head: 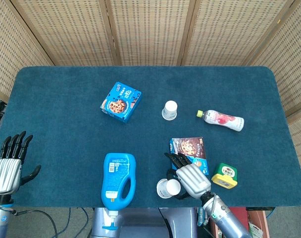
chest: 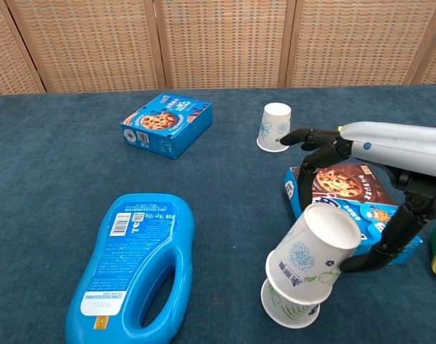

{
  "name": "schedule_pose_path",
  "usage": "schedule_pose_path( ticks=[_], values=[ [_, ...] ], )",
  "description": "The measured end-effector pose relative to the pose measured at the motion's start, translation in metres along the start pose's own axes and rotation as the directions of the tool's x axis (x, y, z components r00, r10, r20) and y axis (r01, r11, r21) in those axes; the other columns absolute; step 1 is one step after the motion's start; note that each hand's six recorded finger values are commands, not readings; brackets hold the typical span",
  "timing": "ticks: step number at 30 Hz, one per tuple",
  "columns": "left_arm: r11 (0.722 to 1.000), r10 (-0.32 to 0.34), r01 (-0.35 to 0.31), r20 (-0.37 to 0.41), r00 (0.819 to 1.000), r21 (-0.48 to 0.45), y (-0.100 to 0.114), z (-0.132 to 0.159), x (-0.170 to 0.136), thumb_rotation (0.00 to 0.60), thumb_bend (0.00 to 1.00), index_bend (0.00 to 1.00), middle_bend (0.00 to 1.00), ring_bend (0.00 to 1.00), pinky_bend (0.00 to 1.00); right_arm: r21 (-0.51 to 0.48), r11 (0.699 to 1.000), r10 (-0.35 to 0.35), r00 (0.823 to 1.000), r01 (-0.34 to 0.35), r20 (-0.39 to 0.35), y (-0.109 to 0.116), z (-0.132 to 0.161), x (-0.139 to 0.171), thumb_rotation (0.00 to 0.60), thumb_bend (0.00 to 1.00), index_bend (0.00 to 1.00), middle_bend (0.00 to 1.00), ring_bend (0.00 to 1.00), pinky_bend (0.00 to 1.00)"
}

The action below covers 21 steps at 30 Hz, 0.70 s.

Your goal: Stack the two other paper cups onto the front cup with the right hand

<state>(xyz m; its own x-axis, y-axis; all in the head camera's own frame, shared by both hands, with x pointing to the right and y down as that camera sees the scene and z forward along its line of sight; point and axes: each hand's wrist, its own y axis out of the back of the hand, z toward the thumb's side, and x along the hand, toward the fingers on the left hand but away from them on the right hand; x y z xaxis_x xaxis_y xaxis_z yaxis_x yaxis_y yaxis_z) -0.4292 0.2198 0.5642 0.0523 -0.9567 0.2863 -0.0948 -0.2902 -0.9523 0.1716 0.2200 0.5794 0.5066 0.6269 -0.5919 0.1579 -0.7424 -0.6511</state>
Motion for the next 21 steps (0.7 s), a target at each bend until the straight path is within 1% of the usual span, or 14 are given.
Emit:
schedule_pose_path(
  ticks=[4,12,15,21],
  values=[
    [1.0,0.001,-0.001,-0.002,1.0,0.0,0.0,-0.001,0.0,0.6,0.27,0.0,0.0,0.0,0.0,0.003,1.0,0.001,1.0,-0.001,0.009,-0.001,-0.003,-0.001,0.6,0.13,0.33,0.0,0.0,0.02],
    [1.0,0.001,-0.001,-0.002,1.0,0.0,0.001,-0.001,0.0,0.6,0.27,0.0,0.0,0.0,0.0,0.009,1.0,-0.007,1.0,0.007,0.021,0.001,-0.007,-0.001,0.6,0.13,0.33,0.0,0.0,0.02],
    [1.0,0.002,-0.002,-0.003,1.0,0.001,0.001,-0.001,0.0,0.6,0.27,0.0,0.0,0.0,0.0,0.022,0.999,-0.025,0.999,0.024,0.04,0.008,-0.014,-0.003,0.6,0.13,0.33,0.0,0.0,0.02],
    [1.0,0.002,-0.002,-0.002,1.0,0.003,0.001,-0.001,0.0,0.6,0.27,0.0,0.0,0.0,0.0,0.064,0.995,-0.083,0.993,0.077,0.09,0.034,-0.031,-0.012,0.6,0.13,0.33,0.0,0.0,0.02]
  ],
)
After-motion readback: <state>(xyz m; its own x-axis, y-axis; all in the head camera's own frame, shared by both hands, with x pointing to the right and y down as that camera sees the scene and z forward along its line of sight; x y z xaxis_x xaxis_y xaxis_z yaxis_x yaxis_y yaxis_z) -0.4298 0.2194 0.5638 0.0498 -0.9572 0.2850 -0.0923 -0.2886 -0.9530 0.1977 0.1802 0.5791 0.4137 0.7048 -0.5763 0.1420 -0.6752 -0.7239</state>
